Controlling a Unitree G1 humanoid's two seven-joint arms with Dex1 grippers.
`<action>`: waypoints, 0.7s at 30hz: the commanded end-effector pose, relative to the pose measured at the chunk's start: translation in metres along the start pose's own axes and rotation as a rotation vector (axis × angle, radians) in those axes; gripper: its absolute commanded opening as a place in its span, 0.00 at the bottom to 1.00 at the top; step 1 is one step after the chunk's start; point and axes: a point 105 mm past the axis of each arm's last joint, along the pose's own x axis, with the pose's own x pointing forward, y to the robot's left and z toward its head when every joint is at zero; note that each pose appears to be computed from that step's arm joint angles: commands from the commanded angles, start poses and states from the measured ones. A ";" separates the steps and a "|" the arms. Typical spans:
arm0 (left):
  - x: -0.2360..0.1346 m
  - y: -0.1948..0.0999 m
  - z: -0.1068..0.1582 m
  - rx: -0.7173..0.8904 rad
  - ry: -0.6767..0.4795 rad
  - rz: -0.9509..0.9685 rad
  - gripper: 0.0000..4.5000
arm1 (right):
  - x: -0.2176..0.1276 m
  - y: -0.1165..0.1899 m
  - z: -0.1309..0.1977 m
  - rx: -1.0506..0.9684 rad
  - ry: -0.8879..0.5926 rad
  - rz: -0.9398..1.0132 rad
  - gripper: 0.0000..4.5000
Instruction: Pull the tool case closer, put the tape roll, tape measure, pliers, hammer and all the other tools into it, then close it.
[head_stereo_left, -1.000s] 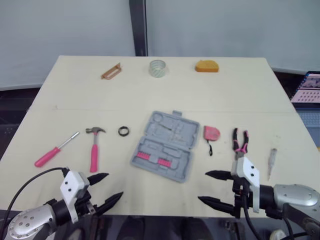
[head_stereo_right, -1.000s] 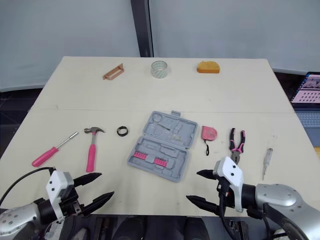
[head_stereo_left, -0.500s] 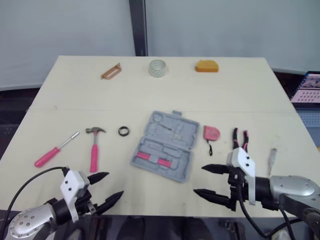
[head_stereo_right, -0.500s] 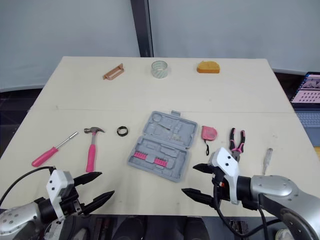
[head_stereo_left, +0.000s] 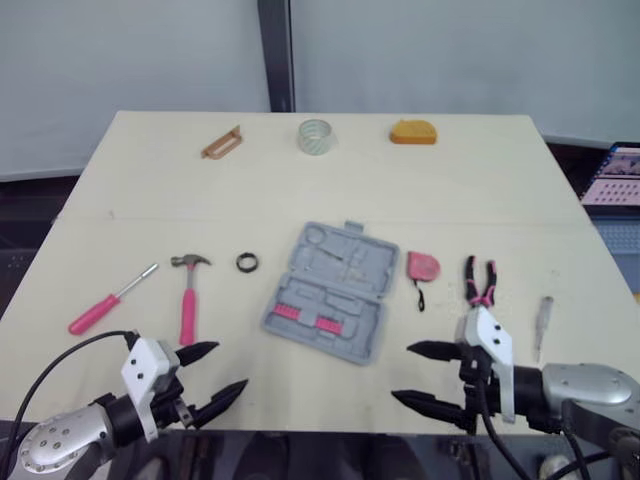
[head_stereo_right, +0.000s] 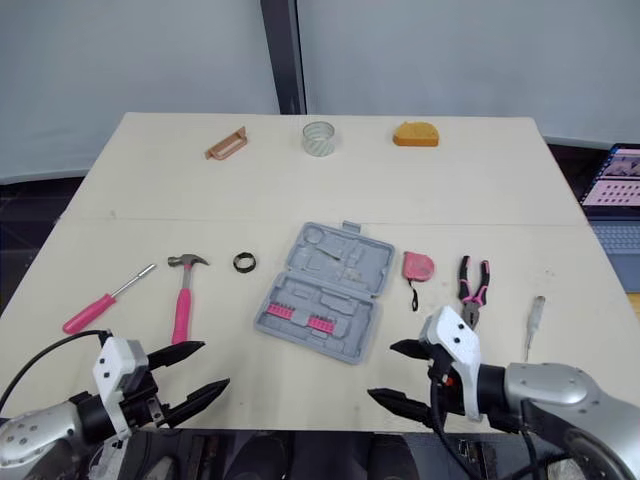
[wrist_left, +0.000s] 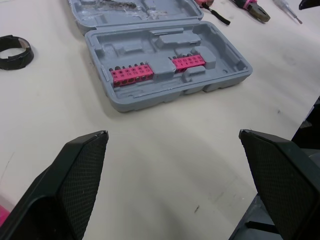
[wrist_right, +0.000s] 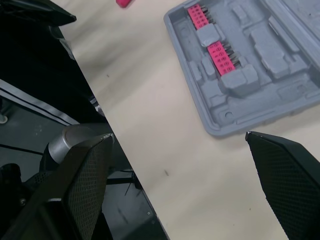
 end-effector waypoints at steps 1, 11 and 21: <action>0.002 0.000 0.006 0.006 -0.014 0.000 1.00 | -0.006 -0.004 0.003 -0.043 -0.023 -0.014 0.99; 0.032 0.043 0.050 -0.065 -0.126 0.035 0.82 | -0.002 -0.054 -0.002 -0.079 -0.110 -0.212 0.71; 0.060 0.071 0.051 -0.027 -0.082 0.032 0.01 | 0.019 -0.085 -0.009 -0.089 -0.121 -0.316 0.00</action>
